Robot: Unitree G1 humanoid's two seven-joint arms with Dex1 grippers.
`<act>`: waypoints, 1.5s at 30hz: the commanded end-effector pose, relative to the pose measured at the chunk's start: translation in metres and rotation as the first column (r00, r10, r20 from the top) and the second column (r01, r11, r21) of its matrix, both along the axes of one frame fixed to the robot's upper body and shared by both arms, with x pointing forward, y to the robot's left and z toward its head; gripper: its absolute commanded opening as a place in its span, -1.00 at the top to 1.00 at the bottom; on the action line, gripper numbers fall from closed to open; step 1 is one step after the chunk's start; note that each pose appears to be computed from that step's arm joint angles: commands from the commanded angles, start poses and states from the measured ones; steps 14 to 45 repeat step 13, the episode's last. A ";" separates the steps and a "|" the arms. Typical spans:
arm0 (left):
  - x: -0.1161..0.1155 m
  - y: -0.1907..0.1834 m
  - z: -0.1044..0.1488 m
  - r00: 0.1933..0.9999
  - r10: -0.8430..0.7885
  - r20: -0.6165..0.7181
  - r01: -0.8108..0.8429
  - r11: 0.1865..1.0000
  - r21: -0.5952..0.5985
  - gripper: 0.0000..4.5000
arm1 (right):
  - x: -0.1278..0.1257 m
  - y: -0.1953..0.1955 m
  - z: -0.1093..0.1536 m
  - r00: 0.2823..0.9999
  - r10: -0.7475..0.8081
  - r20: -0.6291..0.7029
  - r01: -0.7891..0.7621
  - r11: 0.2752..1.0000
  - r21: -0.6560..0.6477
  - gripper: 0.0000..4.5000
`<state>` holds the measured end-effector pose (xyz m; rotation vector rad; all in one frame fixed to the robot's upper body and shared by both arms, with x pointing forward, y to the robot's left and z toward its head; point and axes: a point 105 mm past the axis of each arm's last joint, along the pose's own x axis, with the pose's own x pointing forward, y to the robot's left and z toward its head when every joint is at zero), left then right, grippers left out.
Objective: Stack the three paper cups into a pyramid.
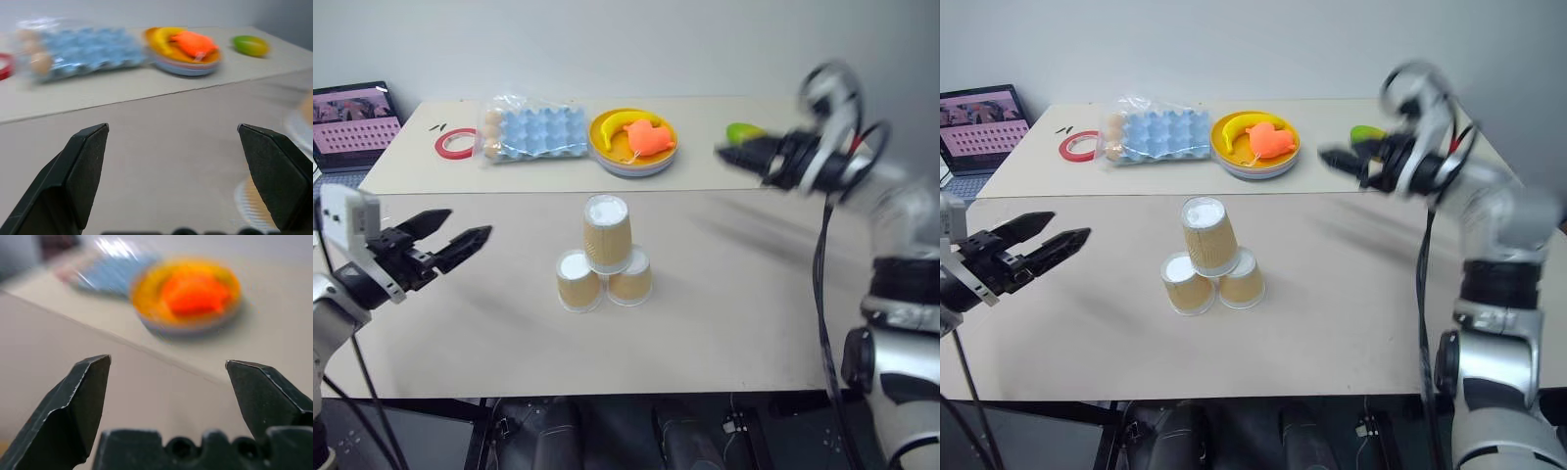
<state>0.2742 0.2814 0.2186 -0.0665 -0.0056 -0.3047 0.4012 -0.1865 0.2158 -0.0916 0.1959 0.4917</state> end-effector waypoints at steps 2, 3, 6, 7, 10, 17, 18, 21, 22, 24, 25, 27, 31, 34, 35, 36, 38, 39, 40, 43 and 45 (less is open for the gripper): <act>0.026 0.056 -0.021 0.886 0.461 0.052 -0.458 0.886 -0.072 -1.00 | 0.011 -0.043 -0.031 0.898 -0.415 0.145 0.437 0.876 -0.202 -0.99; 0.032 0.063 -0.026 0.850 0.523 0.060 -0.517 0.851 -0.096 -1.00 | 0.010 -0.048 -0.038 0.867 -0.477 0.143 0.495 0.855 -0.156 -0.99; 0.044 0.082 -0.043 0.736 0.675 0.053 -0.663 0.735 -0.142 -1.00 | 0.004 -0.051 -0.051 0.828 -0.536 0.166 0.556 0.823 -0.113 -0.99; 0.047 0.084 -0.053 0.705 0.708 0.041 -0.698 0.703 -0.135 -1.00 | 0.001 -0.050 -0.059 0.827 -0.539 0.159 0.558 0.821 -0.122 -0.99; 0.055 0.085 -0.068 0.670 0.742 0.032 -0.735 0.669 -0.116 -1.00 | -0.004 -0.047 -0.072 0.825 -0.547 0.142 0.564 0.815 -0.133 -0.99; 0.060 0.083 -0.071 0.670 0.741 0.049 -0.733 0.670 -0.118 -1.00 | -0.007 -0.047 -0.077 0.820 -0.555 0.139 0.570 0.811 -0.132 -0.99; 0.060 0.083 -0.071 0.670 0.741 0.049 -0.733 0.670 -0.118 -1.00 | -0.007 -0.047 -0.077 0.820 -0.555 0.139 0.570 0.811 -0.132 -0.99; 0.060 0.083 -0.071 0.670 0.741 0.049 -0.733 0.670 -0.118 -1.00 | -0.007 -0.047 -0.077 0.820 -0.555 0.139 0.570 0.811 -0.132 -0.99; 0.060 0.083 -0.071 0.670 0.741 0.049 -0.733 0.670 -0.118 -1.00 | -0.007 -0.047 -0.077 0.820 -0.555 0.139 0.570 0.811 -0.132 -0.99; 0.060 0.083 -0.071 0.670 0.741 0.049 -0.733 0.670 -0.118 -1.00 | -0.007 -0.047 -0.077 0.820 -0.555 0.139 0.570 0.811 -0.132 -0.99; 0.060 0.083 -0.071 0.670 0.741 0.049 -0.733 0.670 -0.118 -1.00 | -0.007 -0.047 -0.077 0.820 -0.555 0.139 0.570 0.811 -0.132 -0.99; 0.060 0.083 -0.071 0.670 0.741 0.049 -0.733 0.670 -0.118 -1.00 | -0.007 -0.047 -0.077 0.820 -0.555 0.139 0.570 0.811 -0.132 -0.99; 0.060 0.083 -0.071 0.670 0.741 0.049 -0.733 0.670 -0.118 -1.00 | -0.007 -0.047 -0.077 0.820 -0.555 0.139 0.570 0.811 -0.132 -0.99; 0.060 0.083 -0.071 0.670 0.741 0.049 -0.733 0.670 -0.118 -1.00 | -0.007 -0.047 -0.077 0.820 -0.555 0.139 0.570 0.811 -0.132 -0.99; 0.060 0.083 -0.071 0.670 0.741 0.049 -0.733 0.670 -0.118 -1.00 | -0.007 -0.047 -0.077 0.820 -0.555 0.139 0.570 0.811 -0.132 -0.99; 0.060 0.083 -0.071 0.670 0.741 0.049 -0.733 0.670 -0.118 -1.00 | -0.007 -0.047 -0.077 0.820 -0.555 0.139 0.570 0.811 -0.132 -0.99; 0.060 0.083 -0.071 0.670 0.741 0.049 -0.733 0.670 -0.118 -1.00 | -0.007 -0.047 -0.077 0.820 -0.555 0.139 0.570 0.811 -0.132 -0.99; 0.060 0.083 -0.071 0.670 0.741 0.049 -0.733 0.670 -0.118 -1.00 | -0.007 -0.047 -0.077 0.820 -0.555 0.139 0.570 0.811 -0.132 -0.99; 0.060 0.083 -0.071 0.670 0.741 0.049 -0.733 0.670 -0.118 -1.00 | -0.007 -0.047 -0.077 0.820 -0.555 0.139 0.570 0.811 -0.132 -0.99; 0.060 0.083 -0.071 0.670 0.741 0.049 -0.733 0.670 -0.118 -1.00 | -0.007 -0.047 -0.077 0.820 -0.555 0.139 0.570 0.811 -0.132 -0.99; 0.060 0.083 -0.071 0.670 0.741 0.049 -0.733 0.670 -0.118 -1.00 | -0.007 -0.047 -0.077 0.820 -0.555 0.139 0.570 0.811 -0.132 -0.99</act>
